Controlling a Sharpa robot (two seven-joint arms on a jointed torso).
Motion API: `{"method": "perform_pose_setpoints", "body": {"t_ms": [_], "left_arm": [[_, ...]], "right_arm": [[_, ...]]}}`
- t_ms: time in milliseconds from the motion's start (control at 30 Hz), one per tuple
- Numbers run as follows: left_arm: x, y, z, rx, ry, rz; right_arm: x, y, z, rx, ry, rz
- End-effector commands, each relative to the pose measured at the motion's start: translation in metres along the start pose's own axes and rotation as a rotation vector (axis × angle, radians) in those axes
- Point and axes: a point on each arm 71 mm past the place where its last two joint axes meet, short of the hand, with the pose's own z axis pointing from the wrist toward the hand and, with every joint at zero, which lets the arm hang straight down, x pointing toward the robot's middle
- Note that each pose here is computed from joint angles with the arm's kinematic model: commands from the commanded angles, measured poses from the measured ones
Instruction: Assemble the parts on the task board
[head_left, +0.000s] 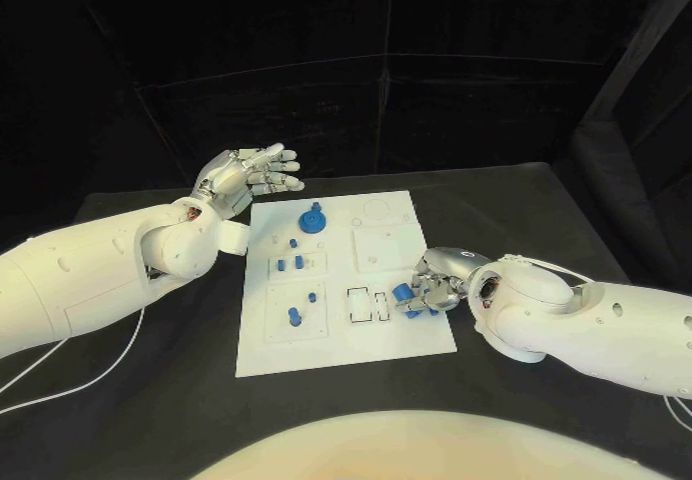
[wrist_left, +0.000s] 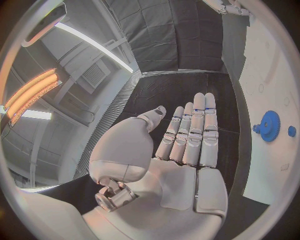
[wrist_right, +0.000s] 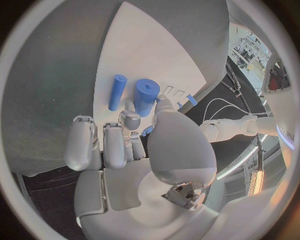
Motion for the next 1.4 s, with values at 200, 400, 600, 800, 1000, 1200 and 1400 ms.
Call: {"method": "perform_pose_setpoints", "body": {"t_ms": [200,400,600,800,1000,1200,1400], "left_arm": [[0.0020,-0.0021,0.0004,0.016,0.020,-0.009],[0.0013,-0.0023,-0.0002,0.016,0.020,-0.009],[0.0011,-0.0023,-0.0004,0.016,0.021,-0.010],[0.0015,-0.0018,-0.0003,0.011,0.025,-0.012],[0.0024,-0.0015,-0.0002,0.008,0.029,-0.014],[0.0029,-0.0015,0.0001,0.008,0.031,-0.015],[0.0043,-0.0011,0.0009,0.008,0.034,-0.017]], "right_arm": [[0.013,0.004,0.003,0.003,0.048,-0.042],[0.006,0.003,-0.001,-0.022,-0.047,0.028],[-0.002,0.004,-0.010,-0.046,-0.144,0.144],[-0.002,0.004,-0.016,-0.027,-0.137,0.251],[0.001,0.013,-0.014,-0.032,-0.095,0.305],[0.010,0.026,-0.009,-0.044,-0.007,0.315],[0.018,0.040,-0.004,-0.062,0.076,0.291]]}}
